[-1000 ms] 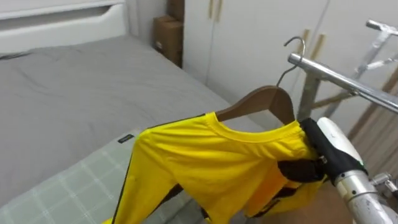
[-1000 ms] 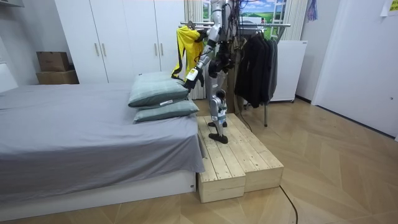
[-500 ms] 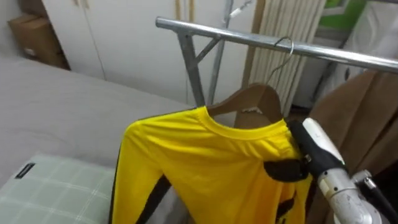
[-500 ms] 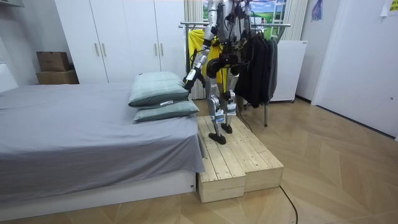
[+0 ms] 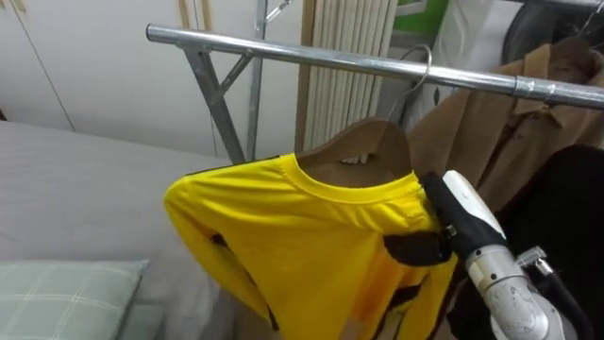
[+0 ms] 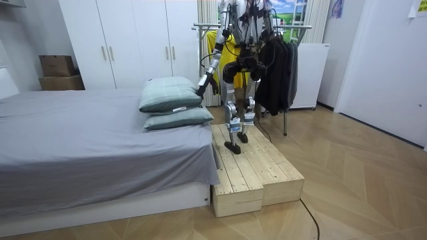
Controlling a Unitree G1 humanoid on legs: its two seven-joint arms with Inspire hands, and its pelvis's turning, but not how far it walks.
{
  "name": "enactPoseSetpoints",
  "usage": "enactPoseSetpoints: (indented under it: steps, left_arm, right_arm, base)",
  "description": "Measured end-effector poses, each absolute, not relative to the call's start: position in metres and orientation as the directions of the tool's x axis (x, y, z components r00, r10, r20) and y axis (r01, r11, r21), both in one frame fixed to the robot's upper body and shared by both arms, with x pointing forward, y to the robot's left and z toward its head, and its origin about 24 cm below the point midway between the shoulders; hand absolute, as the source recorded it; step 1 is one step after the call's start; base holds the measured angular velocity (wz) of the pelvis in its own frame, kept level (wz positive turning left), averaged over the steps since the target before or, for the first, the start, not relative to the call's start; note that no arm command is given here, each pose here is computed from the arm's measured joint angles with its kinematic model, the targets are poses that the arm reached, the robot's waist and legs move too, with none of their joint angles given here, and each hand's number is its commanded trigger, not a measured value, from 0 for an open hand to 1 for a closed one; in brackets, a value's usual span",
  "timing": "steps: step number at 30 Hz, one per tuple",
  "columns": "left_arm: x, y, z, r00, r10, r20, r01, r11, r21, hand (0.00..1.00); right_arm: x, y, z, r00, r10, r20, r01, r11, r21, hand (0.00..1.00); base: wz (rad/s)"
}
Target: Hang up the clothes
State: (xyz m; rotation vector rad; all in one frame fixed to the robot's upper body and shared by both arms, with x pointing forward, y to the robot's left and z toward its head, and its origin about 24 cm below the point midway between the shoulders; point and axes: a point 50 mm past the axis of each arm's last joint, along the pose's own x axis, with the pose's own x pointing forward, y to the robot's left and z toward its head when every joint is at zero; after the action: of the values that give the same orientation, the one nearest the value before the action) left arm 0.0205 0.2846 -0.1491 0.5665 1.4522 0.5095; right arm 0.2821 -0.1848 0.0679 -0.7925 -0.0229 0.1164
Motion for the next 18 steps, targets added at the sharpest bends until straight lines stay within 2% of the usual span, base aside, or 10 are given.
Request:
enactPoseSetpoints:
  steps: [2,6,11,18]
  left_arm:
    - [0.03,0.28,-0.149,0.104,0.638,-0.763,0.022,0.765,0.644,0.0]
    - [0.038,0.269,-0.151,0.16,0.618,-0.77,0.043,0.775,0.631,0.0]
    - [0.023,0.266,-0.154,0.143,0.606,-0.782,0.066,0.783,0.619,0.0]
    - [0.002,0.266,-0.157,0.091,0.577,-0.812,0.085,0.808,0.583,0.0]
  right_arm:
    - [0.282,-0.186,0.068,0.993,0.114,-0.023,-0.096,0.701,-0.707,1.0]
    - [0.282,-0.185,0.067,0.991,0.126,-0.037,-0.116,0.703,-0.702,1.0]
    - [0.279,-0.188,0.067,0.992,0.123,-0.043,-0.116,0.689,-0.715,1.0]
    - [0.27,-0.194,0.062,0.99,0.116,-0.076,-0.134,0.655,-0.743,1.0]
  base:
    - [0.12]
    - [-0.4]
    - [-0.38]
    - [-0.14]
